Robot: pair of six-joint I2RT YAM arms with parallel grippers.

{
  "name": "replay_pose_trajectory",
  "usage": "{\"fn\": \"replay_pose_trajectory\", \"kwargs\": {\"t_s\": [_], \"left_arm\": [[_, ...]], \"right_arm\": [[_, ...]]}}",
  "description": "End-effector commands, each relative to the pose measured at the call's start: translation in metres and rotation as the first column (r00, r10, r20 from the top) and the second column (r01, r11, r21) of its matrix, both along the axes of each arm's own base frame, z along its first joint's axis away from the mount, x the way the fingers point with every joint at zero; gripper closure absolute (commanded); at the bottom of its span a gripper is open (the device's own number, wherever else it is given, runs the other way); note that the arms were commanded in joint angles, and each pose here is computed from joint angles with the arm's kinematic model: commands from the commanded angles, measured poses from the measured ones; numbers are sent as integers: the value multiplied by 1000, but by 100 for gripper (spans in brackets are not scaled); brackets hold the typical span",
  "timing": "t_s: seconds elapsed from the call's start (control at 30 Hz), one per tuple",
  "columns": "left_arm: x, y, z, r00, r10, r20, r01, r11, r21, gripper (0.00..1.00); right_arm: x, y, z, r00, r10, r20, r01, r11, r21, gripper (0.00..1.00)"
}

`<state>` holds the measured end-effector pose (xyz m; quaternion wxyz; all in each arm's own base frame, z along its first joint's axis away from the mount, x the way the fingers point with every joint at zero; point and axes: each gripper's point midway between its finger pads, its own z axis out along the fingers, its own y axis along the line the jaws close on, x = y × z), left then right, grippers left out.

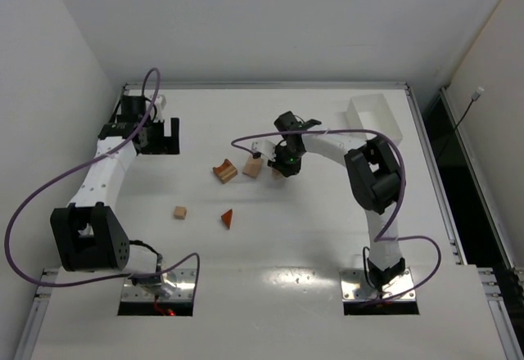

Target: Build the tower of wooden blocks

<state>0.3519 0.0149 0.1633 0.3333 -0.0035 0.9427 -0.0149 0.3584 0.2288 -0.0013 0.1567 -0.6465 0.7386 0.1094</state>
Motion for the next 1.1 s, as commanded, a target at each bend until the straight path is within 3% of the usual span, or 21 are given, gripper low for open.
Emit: {"fn": "replay_pose_trajectory", "kwargs": {"t_s": [0.0,0.23,0.3,0.43,0.5,0.6,0.73,0.83,0.97,1.07], "left_arm": [[3,3,0,1000,8,19,-8,1000,-18,3],[-1,3,-9,1000,8,1,-8,1000,-20,3],[1,3,-8,1000,8,10,-8,1000,-19,3],[1,1,-10,1000,2,10,-2,1000,-26,3],[-1,1,-14,1000,2,1,-2,1000,-27,3],[1,1,-12,1000,2,10,-2,1000,-26,3],[1,7,-15,1000,30,9,-30,999,-18,3],[0,12,-15,998,57,7,-57,998,-2,3],[0,13,-15,998,70,7,-70,998,-1,3],[0,13,-15,998,70,7,-70,998,-1,3]], "right_arm": [[13,15,9,999,16,46,-17,1000,18,97],[10,9,22,999,11,52,-11,1000,-1,100],[11,5,30,999,2,45,-2,1000,-5,83],[3,7,56,997,-72,17,71,996,56,40],[-2,9,66,993,-116,-5,116,990,78,38],[1,11,71,954,-301,-21,301,950,84,36],[0,20,71,826,-551,-122,563,819,113,36],[0,26,67,740,-652,-163,670,735,103,36],[5,27,61,675,-727,-128,738,668,95,38],[14,31,56,666,-740,-93,746,656,115,38]]}}
